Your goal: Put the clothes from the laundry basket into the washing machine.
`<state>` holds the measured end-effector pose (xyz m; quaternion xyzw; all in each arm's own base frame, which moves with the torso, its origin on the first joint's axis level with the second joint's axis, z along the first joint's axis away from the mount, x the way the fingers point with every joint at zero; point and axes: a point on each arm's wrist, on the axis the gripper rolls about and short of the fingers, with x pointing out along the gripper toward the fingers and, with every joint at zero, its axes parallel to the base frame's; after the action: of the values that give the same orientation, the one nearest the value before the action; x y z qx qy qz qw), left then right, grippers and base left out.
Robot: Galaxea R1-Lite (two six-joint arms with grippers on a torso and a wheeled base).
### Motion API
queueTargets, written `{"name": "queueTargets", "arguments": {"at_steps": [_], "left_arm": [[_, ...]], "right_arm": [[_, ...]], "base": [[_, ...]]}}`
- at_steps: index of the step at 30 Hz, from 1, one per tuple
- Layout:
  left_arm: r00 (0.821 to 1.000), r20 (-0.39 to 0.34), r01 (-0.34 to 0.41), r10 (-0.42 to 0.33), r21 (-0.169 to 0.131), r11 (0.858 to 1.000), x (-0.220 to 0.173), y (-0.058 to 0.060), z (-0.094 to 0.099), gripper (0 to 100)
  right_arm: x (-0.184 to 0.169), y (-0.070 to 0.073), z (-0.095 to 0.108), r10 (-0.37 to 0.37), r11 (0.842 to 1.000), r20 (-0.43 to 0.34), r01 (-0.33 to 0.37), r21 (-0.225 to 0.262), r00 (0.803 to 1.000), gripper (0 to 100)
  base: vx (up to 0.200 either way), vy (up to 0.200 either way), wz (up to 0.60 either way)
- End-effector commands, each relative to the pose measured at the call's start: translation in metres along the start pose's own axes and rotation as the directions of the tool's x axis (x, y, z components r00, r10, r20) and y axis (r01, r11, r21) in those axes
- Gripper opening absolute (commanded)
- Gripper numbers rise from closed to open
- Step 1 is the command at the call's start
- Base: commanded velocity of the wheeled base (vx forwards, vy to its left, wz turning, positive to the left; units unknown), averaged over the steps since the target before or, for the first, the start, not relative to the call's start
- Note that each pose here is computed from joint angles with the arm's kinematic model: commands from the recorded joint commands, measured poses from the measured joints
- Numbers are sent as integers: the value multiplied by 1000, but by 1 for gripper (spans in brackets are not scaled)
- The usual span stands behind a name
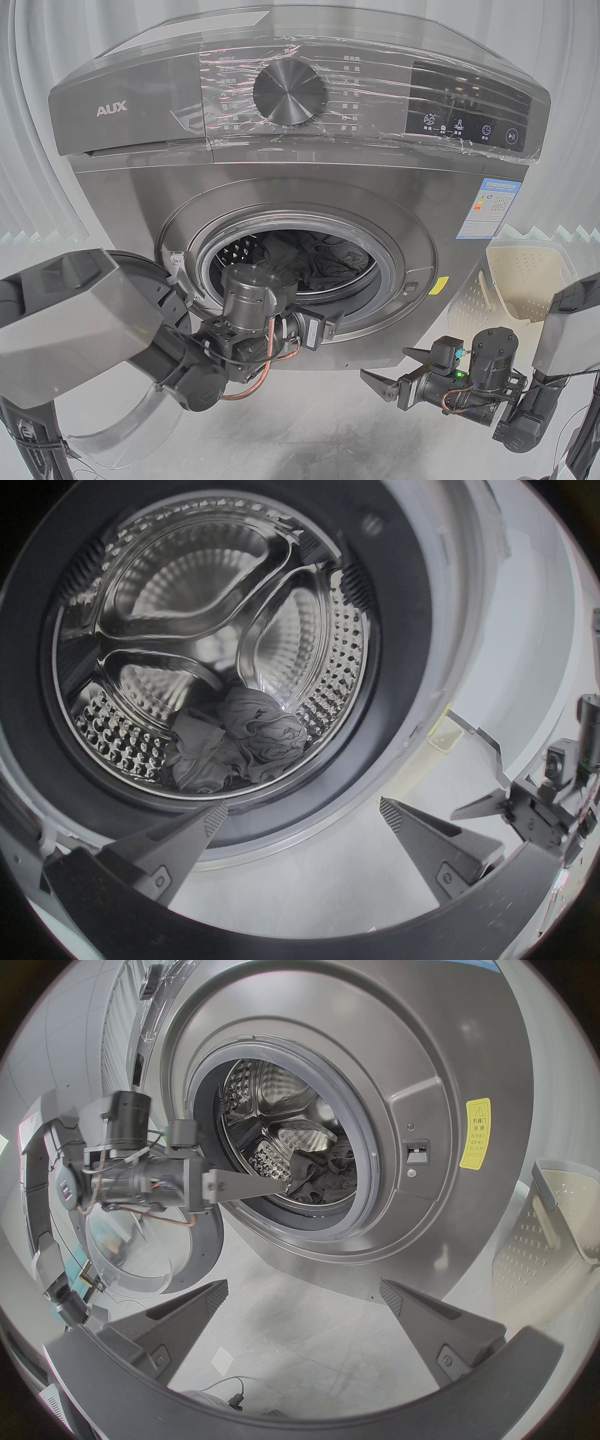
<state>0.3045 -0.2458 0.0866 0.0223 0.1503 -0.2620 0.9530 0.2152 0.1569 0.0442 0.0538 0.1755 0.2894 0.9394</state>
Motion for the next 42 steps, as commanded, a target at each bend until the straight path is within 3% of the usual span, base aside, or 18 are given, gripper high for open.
{"name": "queueTargets", "arguments": {"at_steps": [1,2,4,7,10,13,18,24,33,34,36,42], "left_arm": [[995,97,37,-36,-9,999,-59,-8,18,100],[995,97,37,-36,-9,999,-59,-8,18,100],[988,142,65,-54,-71,995,-89,-10,22,100],[978,197,90,-67,-109,990,-114,-7,25,100],[971,231,92,-63,-117,989,-136,-1,20,100],[958,283,90,-50,-130,987,-159,7,15,100],[966,256,6,28,-132,991,-168,17,1,100],[966,242,-59,92,-138,989,-183,24,-10,100],[943,312,-93,121,-101,990,-213,32,-6,100],[943,312,-93,121,-101,990,-213,32,-6,100],[935,332,-109,126,-68,992,-229,34,-7,100],[933,334,-116,132,-67,991,-247,39,-17,100]], "right_arm": [[-10,2,7,5,1000,23,-5,-2,1000,100],[-10,2,7,5,1000,23,-5,-2,1000,100],[-18,3,12,8,1000,43,-8,-4,999,100],[-27,4,18,9,1000,71,-9,-10,997,100],[-34,5,28,-1,1000,119,2,-11,993,100],[-46,7,34,-66,998,166,68,-6,984,100],[-68,12,43,-141,988,237,152,-32,961,100],[-84,0,32,-207,977,193,213,-12,959,100],[-105,3,44,-239,970,279,244,18,930,100],[-105,3,44,-239,970,279,244,18,930,100],[-115,8,48,-217,975,308,220,24,927,100],[-134,8,48,-218,974,279,228,-3,935,100]], "base": [[0,0,0],[0,0,0],[0,0,0],[0,0,0],[0,0,0],[0,0,0],[-40,0,0],[-200,0,0],[-200,0,0],[-200,0,0],[-200,0,0],[-200,0,0]]}}
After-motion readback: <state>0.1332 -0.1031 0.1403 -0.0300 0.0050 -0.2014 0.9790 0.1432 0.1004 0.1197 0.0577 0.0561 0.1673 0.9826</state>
